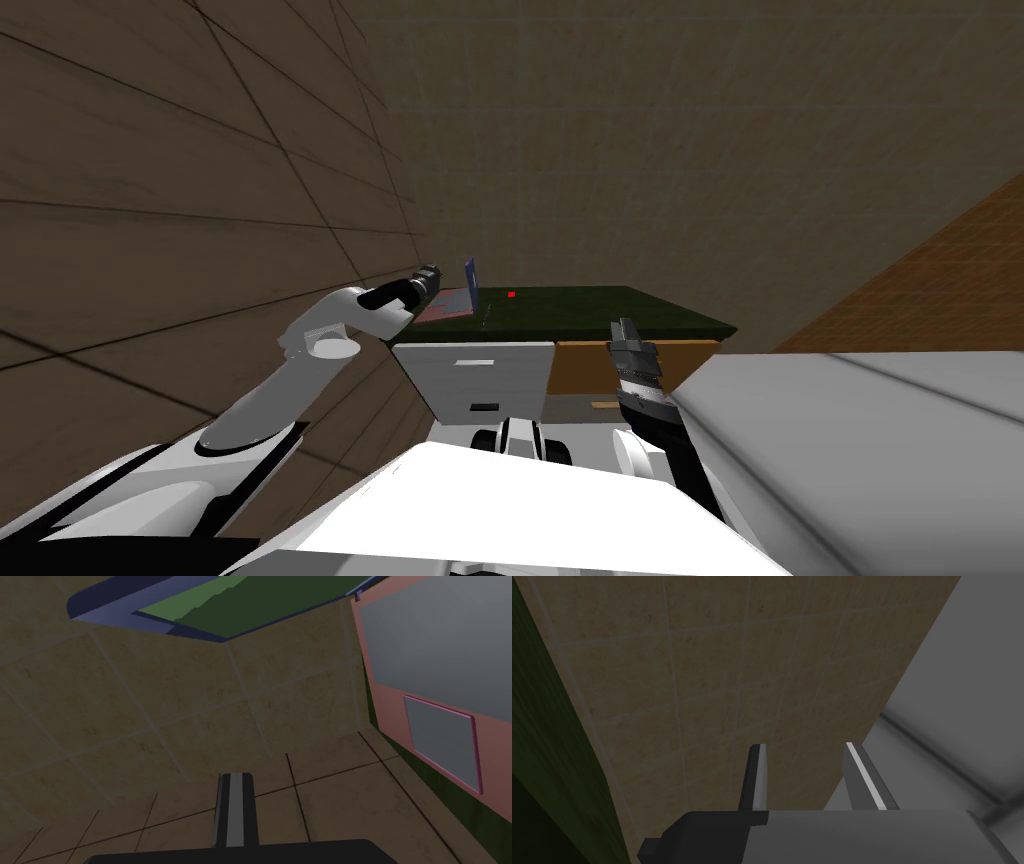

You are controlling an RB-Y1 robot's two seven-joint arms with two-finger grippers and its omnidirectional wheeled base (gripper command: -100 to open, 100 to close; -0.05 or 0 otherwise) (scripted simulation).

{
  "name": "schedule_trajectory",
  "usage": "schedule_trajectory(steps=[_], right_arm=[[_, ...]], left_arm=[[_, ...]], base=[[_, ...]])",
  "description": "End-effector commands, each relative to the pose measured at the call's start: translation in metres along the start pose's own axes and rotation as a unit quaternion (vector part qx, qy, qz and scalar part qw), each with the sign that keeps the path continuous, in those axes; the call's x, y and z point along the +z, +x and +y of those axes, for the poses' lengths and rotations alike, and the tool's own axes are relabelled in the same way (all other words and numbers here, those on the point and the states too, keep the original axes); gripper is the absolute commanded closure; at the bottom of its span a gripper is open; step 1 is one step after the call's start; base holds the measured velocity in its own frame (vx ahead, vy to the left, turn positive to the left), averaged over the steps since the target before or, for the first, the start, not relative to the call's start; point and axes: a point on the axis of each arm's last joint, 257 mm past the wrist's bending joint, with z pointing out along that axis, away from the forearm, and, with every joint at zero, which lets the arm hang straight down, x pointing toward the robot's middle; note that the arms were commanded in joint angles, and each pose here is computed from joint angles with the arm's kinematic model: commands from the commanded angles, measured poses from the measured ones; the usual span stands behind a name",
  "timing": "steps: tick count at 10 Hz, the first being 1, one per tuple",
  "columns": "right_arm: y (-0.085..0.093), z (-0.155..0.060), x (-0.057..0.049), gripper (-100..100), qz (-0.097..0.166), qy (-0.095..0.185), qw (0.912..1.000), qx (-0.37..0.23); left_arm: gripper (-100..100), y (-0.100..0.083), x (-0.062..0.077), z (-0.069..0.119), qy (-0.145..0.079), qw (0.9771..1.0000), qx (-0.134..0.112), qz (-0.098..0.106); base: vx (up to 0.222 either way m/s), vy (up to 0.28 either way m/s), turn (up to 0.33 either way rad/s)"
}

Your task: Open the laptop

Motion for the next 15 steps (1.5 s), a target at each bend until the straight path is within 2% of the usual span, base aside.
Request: schedule_trajectory(steps=[1, 4, 5, 6, 9, 11, 12, 15], right_arm=[[0.0, 0.0, 0.0, 0, 0.0, 0.0, 1.0, 0.0], [0.0, 0.0, 0.0, 0, 0.0, 0.0, 1.0, 0.0], [0.0, 0.0, 0.0, 0, 0.0, 0.0, 1.0, 0.0], [0.0, 0.0, 0.0, 0, 0.0, 0.0, 1.0, 0.0], [0.0, 0.0, 0.0, 0, 0.0, 0.0, 1.0, 0.0], [0.0, 0.0, 0.0, 0, 0.0, 0.0, 1.0, 0.0], [0.0, 0.0, 0.0, 0, 0.0, 0.0, 1.0, 0.0], [0.0, 0.0, 0.0, 0, 0.0, 0.0, 1.0, 0.0]], left_arm=[[100, -0.004, 0.008, 0.006, 0.007, 0.9995, -0.032, -0.001], [100, -0.01, 0.024, 0.021, 0.012, 0.9959, -0.089, -0.005], [100, -0.008, 0.023, 0.018, 0.01, 0.997, -0.077, -0.005], [-100, -0.015, 0.023, 0.018, 0.004, 0.9984, -0.054, -0.014], [-100, -0.027, 0.022, 0.018, -0.008, 0.9994, -0.018, -0.029], [-100, -0.037, 0.02, 0.019, -0.018, 0.9988, 0.014, -0.043], [-100, -0.042, 0.019, 0.019, -0.023, 0.9981, 0.028, -0.05], [-100, -0.058, 0.016, 0.017, -0.038, 0.9941, 0.073, -0.071]], base=[[-0.04, 0.02, 0.008], [-0.068, 0.03, 0.004], [-0.037, 0.015, -0.002], [0.029, -0.085, 0.01], [0.057, -0.168, 0.017], [0.09, -0.176, 0.017], [0.058, -0.179, 0.016], [0.064, -0.166, 0.015]])
